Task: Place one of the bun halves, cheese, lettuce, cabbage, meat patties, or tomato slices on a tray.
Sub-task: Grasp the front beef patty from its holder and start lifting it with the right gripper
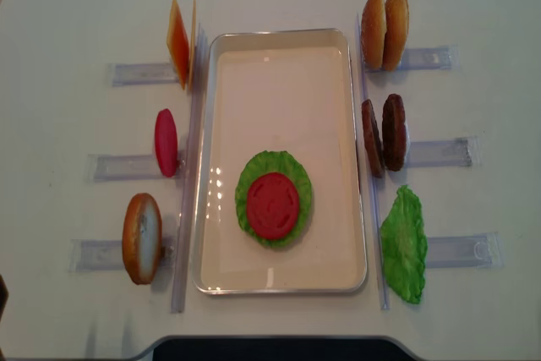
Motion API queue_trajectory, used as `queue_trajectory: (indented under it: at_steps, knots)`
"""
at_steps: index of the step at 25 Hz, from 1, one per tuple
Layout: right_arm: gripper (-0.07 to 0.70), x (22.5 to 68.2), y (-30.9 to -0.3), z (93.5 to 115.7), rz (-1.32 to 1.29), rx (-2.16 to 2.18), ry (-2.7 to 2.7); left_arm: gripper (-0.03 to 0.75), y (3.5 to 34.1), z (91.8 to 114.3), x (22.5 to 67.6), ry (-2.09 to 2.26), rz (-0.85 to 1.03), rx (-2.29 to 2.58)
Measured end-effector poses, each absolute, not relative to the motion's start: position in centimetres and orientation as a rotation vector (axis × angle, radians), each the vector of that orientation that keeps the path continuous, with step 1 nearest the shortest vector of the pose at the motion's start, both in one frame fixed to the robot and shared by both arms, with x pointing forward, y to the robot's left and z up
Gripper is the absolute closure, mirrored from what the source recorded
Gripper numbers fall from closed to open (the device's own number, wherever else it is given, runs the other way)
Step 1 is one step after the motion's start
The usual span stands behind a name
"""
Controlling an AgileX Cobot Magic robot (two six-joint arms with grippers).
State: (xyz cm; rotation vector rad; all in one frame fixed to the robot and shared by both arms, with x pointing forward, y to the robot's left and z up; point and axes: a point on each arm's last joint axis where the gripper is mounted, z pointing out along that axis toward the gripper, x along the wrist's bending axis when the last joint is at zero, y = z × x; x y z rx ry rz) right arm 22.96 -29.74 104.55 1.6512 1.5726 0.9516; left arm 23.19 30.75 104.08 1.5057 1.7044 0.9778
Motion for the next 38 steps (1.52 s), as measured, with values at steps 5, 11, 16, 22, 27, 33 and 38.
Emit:
queue_trajectory:
  at_steps: [5, 11, 16, 22, 27, 33, 38]
  knots:
    - [0.039, 23.0, -29.7, 104.6, 0.952, 1.651, 1.573, 0.286, 30.7, 104.1, 23.2, 1.704, 0.978, 1.506]
    - [0.039, 23.0, -29.7, 104.6, 0.952, 1.651, 1.573, 0.286, 30.7, 104.1, 23.2, 1.704, 0.978, 1.506]
    - [0.039, 23.0, -29.7, 104.6, 0.952, 1.651, 1.573, 0.286, 30.7, 104.1, 23.2, 1.704, 0.978, 1.506]
    - [0.039, 23.0, -29.7, 104.6, 0.952, 1.651, 1.573, 0.286, 30.7, 104.1, 23.2, 1.704, 0.978, 1.506]
    - [0.039, 23.0, -29.7, 104.6, 0.952, 1.651, 1.573, 0.286, 30.7, 104.1, 23.2, 1.704, 0.978, 1.506]
    - [0.039, 23.5, -29.7, 104.6, 0.924, 1.678, 1.597, 0.286, 30.7, 104.1, 23.2, 1.704, 0.977, 1.506]
    - [0.039, 25.7, -29.7, 104.5, 0.821, 1.781, 1.694, 0.286, 30.7, 104.1, 23.2, 1.704, 0.977, 1.506]
